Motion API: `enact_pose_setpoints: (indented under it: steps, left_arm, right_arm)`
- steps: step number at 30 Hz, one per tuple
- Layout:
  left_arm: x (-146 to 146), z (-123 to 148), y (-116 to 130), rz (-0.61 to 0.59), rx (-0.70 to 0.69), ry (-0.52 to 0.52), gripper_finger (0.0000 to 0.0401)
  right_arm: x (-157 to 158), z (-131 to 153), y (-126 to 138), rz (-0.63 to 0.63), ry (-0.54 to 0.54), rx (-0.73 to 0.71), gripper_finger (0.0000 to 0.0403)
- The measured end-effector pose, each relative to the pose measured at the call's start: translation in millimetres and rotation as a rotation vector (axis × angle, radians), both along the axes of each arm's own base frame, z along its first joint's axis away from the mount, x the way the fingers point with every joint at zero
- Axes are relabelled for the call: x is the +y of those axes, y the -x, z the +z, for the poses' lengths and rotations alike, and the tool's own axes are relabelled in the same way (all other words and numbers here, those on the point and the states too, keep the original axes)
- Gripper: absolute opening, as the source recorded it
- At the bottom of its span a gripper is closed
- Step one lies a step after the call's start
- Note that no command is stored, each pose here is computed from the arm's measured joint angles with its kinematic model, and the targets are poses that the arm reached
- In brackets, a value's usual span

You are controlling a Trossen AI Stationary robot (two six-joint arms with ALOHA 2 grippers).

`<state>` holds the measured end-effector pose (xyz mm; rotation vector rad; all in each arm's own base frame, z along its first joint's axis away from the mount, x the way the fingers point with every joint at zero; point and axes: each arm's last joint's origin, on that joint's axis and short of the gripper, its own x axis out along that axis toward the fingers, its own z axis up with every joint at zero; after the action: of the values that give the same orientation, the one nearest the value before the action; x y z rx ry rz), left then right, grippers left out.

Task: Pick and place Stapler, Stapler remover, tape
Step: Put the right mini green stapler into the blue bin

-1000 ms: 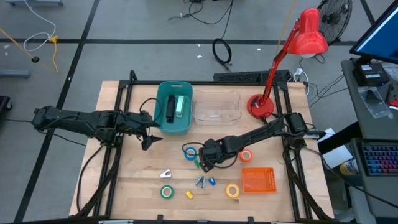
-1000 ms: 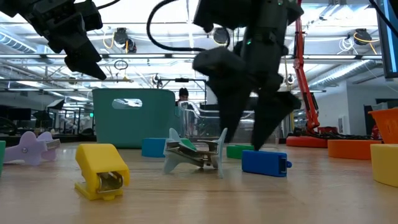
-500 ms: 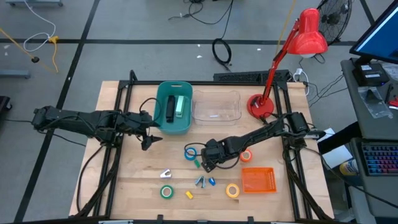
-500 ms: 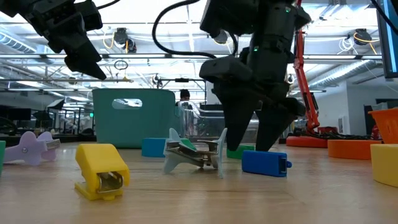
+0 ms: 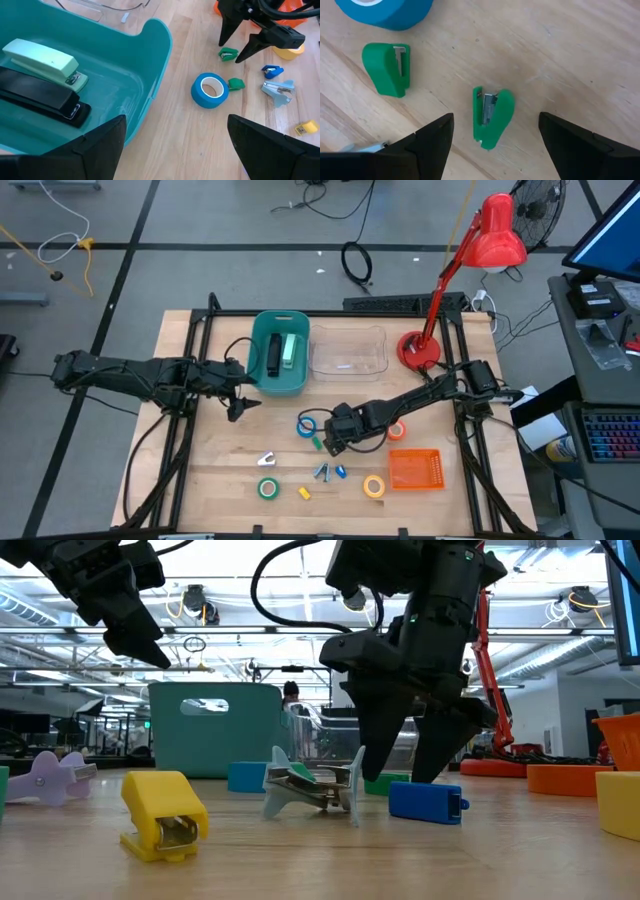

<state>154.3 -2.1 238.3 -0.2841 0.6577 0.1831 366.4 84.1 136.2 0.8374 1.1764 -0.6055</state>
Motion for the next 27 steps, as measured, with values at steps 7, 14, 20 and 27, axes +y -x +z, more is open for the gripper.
enact_pose_setpoints:
  steps: [7,14,20,27]
  left_arm:
    - [0.0,0.0,0.0,0.000,0.000,0.000,0.0351]
    - [0.0,0.0,0.0,0.000,0.000,0.000,0.0351]
    - [0.0,0.0,0.0,0.000,0.000,0.000,0.0351]
    - [0.0,0.0,0.0,0.000,0.000,0.000,0.0351]
  right_arm:
    - [1.5,-0.7,0.6,0.001,-0.001,0.004,0.0290]
    - [6.5,-1.5,3.9,0.015,0.011,0.023,0.0288]
    - [6.6,-2.1,5.2,0.021,0.002,0.040,0.0261]
    - [6.8,-2.4,5.9,0.026,-0.009,0.049,0.0216]
